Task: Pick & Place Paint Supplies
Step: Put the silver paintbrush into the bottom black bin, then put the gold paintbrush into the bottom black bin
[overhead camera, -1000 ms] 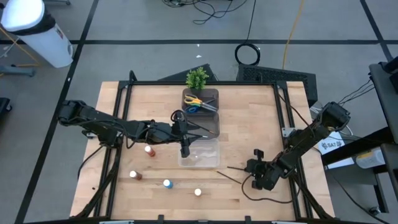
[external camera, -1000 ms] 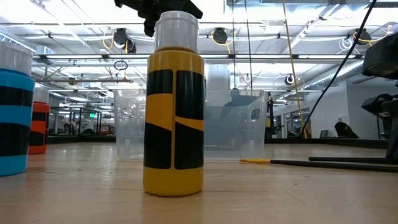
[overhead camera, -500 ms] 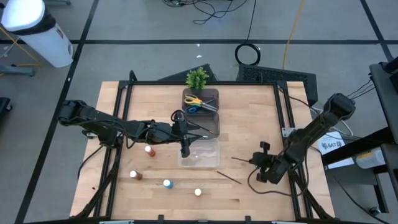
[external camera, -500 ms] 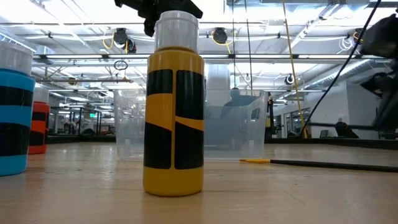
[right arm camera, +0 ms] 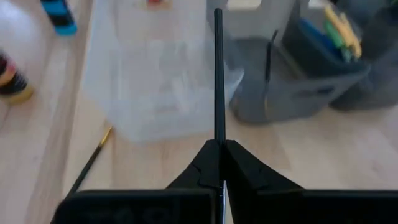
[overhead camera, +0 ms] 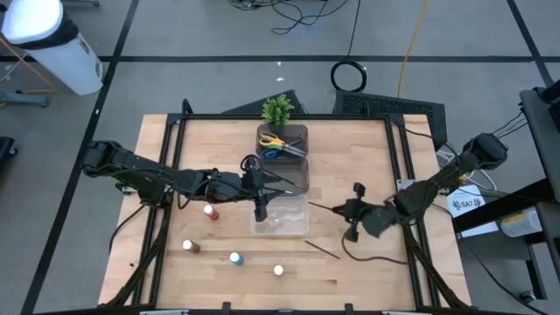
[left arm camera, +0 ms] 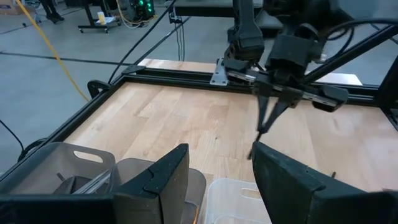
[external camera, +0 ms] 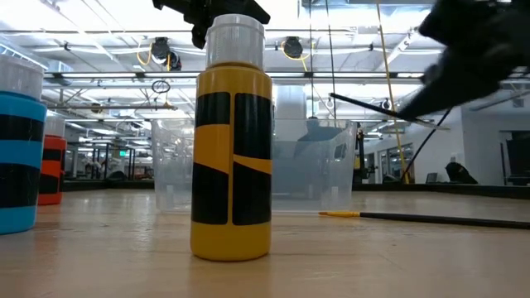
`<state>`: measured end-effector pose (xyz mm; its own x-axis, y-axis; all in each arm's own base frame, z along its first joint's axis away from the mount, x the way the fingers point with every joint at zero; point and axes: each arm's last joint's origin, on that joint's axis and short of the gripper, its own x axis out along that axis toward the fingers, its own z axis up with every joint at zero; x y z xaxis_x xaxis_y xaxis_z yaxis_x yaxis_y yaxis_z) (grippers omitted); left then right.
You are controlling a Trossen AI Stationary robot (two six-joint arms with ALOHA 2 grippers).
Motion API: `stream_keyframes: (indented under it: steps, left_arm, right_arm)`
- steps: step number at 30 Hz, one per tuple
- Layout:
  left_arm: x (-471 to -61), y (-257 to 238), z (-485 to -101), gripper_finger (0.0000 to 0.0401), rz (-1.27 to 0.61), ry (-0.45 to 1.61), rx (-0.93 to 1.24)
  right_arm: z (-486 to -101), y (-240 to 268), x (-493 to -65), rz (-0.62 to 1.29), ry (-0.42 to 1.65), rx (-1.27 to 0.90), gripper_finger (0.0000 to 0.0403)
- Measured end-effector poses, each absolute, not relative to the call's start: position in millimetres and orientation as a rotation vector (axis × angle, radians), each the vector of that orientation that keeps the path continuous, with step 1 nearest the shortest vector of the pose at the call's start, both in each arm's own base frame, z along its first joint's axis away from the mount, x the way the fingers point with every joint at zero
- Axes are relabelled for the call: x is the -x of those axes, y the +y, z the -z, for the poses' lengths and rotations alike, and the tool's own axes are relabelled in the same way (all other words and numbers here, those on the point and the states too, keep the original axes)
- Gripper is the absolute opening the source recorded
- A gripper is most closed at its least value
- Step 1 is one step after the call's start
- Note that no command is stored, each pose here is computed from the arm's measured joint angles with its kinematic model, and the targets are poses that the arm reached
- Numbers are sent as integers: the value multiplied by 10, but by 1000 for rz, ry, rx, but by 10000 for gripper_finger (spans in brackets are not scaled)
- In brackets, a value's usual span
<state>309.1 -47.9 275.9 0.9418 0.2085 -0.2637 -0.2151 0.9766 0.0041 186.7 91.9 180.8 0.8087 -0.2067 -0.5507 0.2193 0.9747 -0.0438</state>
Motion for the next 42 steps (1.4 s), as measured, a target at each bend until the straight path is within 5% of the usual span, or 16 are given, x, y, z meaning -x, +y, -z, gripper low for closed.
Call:
stream_keyframes:
  steps: [25,42]
  left_arm:
    - [-3091,-479,-2759,189,-216,267,25]
    - [-3096,-480,-2777,189,-215,248,30]
  right_arm:
    - [-2017,-238,-3130,246,527,73,10]
    - [-2123,-77,-3090,110,546,54,163]
